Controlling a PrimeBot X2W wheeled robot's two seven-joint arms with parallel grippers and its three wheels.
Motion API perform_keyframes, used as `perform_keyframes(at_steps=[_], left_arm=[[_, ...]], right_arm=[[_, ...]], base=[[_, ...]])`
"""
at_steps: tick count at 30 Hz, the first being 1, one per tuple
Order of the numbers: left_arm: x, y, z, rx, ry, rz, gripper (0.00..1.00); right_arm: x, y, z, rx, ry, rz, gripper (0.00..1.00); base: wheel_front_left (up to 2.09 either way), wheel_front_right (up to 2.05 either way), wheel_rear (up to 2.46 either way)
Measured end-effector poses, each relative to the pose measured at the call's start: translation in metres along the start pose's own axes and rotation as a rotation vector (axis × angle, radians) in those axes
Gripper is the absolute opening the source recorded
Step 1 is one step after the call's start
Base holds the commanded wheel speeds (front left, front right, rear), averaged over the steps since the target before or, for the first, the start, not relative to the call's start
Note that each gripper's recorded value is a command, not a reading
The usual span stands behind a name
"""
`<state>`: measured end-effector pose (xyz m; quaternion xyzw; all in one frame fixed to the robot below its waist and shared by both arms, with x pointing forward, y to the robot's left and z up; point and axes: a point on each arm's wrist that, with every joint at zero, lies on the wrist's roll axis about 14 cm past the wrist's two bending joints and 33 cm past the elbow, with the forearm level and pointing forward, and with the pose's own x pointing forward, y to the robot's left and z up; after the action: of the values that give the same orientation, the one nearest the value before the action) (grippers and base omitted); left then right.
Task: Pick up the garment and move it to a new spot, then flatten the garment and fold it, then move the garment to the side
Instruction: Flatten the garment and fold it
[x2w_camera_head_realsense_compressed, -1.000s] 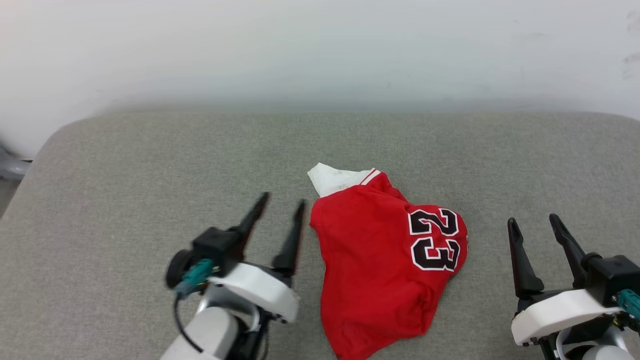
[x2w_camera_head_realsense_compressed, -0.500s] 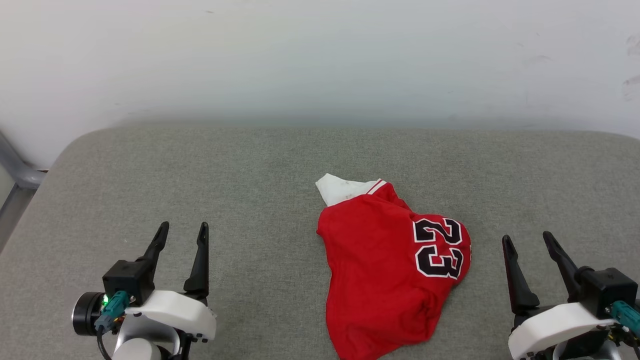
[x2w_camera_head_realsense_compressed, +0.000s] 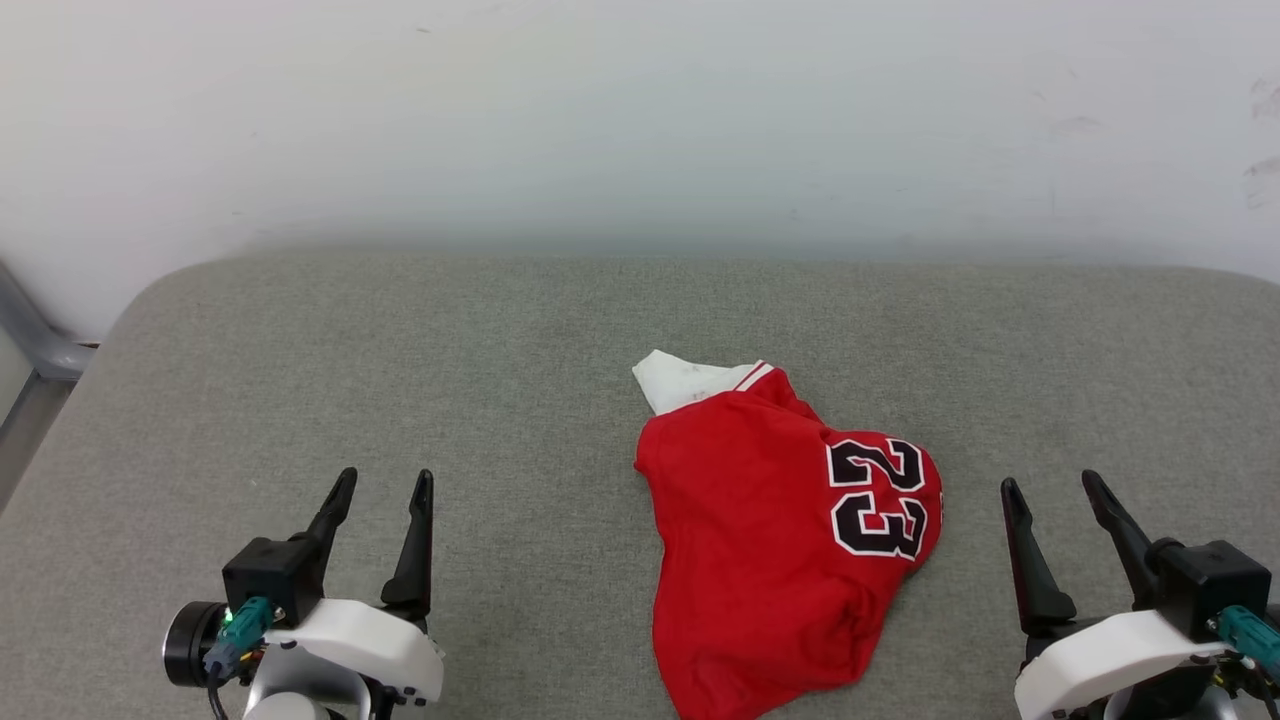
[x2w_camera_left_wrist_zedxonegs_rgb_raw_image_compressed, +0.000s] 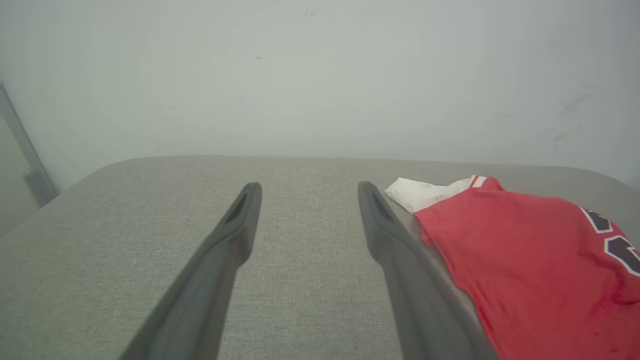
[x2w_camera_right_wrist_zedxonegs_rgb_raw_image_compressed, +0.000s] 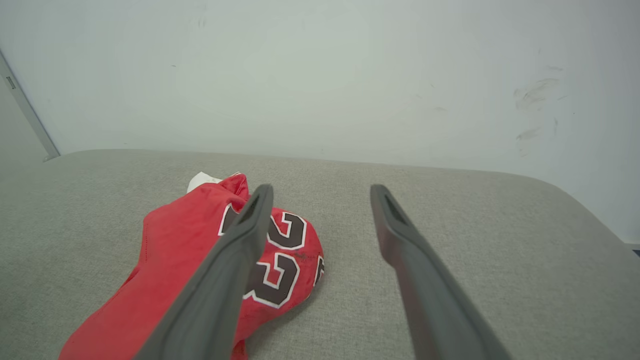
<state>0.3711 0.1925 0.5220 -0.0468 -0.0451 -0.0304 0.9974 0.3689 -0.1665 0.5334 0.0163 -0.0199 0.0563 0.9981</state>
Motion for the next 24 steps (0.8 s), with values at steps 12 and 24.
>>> perform_keyframes(at_steps=[12,24], left_arm=[[0.051,-0.052,0.004,0.023,0.055,-0.202,1.0],[0.096,-0.116,-0.086,0.007,0.536,-0.424,1.0]], right_arm=[[0.01,0.0,-0.008,-0.002,0.028,0.002,1.0],[0.029,-0.018,-0.035,0.002,0.094,-0.044,1.0]], base=[[0.0,0.0,0.0],[0.0,0.0,0.0]])
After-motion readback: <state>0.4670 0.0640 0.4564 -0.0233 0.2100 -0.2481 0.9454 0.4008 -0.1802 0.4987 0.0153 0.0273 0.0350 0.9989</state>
